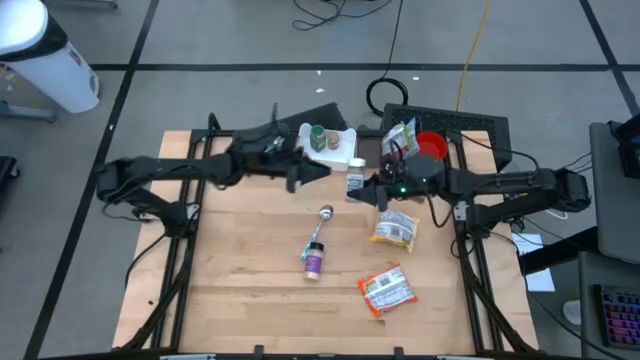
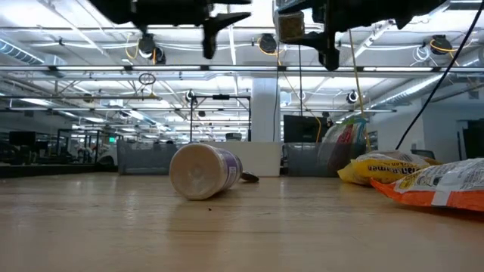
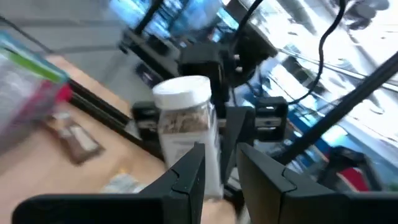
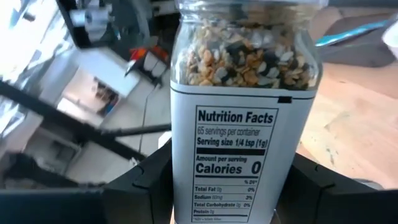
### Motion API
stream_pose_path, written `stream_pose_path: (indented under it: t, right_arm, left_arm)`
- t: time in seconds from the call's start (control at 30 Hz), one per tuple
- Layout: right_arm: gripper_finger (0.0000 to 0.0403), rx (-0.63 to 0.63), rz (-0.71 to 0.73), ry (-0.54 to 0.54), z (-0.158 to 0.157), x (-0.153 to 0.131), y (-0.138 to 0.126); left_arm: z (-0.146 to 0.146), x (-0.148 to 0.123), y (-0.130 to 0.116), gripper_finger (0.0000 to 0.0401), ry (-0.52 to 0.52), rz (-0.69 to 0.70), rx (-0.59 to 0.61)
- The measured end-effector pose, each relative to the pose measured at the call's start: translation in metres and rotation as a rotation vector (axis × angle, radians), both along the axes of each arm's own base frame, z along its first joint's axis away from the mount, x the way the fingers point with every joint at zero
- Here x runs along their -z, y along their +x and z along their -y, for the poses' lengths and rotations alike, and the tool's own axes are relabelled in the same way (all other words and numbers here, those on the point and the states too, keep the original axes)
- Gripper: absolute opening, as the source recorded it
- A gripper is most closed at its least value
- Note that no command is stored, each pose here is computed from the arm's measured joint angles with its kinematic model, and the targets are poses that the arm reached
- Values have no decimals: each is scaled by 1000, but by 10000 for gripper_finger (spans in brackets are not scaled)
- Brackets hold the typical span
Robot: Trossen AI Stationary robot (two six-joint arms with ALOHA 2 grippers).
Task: Pick & Place Food Item
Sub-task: Put the white seasoning bottle into the white bin
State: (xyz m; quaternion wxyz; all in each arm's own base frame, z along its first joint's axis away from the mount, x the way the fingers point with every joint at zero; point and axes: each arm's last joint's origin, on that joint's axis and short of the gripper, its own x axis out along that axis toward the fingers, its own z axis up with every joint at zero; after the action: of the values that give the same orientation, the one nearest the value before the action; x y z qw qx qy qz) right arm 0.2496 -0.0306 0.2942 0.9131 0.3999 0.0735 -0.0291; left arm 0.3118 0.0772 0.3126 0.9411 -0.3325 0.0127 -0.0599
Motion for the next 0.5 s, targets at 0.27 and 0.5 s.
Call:
stream_pose_path:
  t: [0.27, 0.5]
  right_arm:
    - [192, -93, 29, -109, 2, -5, -4]
    - [192, -136, 41, -131, 6, -6, -6]
  left_arm:
    - [-12, -20, 54, 100, -46, 5, 151]
    - [-18, -29, 83, 142, -47, 2, 203]
